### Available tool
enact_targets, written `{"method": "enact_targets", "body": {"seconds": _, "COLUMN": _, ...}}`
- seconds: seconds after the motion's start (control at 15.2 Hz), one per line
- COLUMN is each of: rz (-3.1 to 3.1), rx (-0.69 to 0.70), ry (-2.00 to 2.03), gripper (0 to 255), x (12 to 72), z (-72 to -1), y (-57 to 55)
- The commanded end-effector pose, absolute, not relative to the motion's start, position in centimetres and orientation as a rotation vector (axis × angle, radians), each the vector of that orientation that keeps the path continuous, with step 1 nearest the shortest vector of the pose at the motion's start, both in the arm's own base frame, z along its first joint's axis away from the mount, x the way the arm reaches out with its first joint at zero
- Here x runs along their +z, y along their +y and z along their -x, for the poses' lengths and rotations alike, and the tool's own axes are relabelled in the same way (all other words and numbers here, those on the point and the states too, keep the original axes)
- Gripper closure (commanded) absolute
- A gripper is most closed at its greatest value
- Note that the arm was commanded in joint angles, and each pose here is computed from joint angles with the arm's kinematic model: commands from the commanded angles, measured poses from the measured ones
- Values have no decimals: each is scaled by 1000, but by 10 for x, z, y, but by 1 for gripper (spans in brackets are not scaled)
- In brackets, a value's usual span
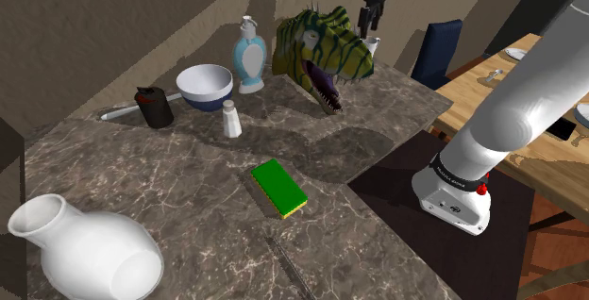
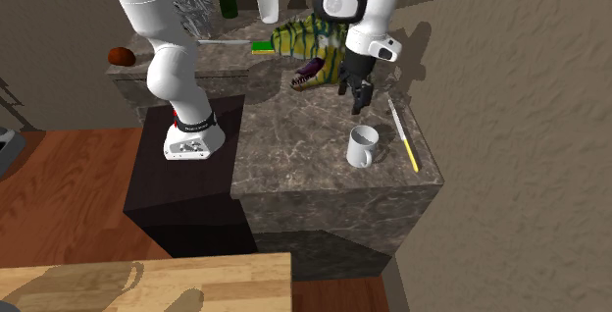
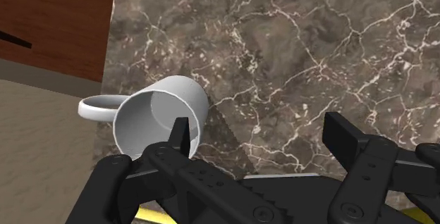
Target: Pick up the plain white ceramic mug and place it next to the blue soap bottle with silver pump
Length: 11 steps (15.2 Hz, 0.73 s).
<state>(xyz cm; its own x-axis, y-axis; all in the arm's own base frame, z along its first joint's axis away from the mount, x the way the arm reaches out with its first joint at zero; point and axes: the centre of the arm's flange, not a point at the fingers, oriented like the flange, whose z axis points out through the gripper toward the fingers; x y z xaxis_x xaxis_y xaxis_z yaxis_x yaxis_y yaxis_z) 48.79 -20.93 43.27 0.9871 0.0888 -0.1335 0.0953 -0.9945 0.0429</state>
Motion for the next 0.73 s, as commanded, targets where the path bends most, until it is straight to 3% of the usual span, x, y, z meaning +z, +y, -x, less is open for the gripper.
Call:
{"method": "enact_targets", "body": {"seconds": 0.0, "rz": -3088, "rx": -226, "ry": 137, "gripper": 0, "x": 414, "z": -501, "y": -227}}
{"method": "enact_targets", "body": {"seconds": 0.66, "rz": -3096, "rx": -261, "ry": 128, "gripper": 0, "x": 355, "z": -515, "y": -256}}
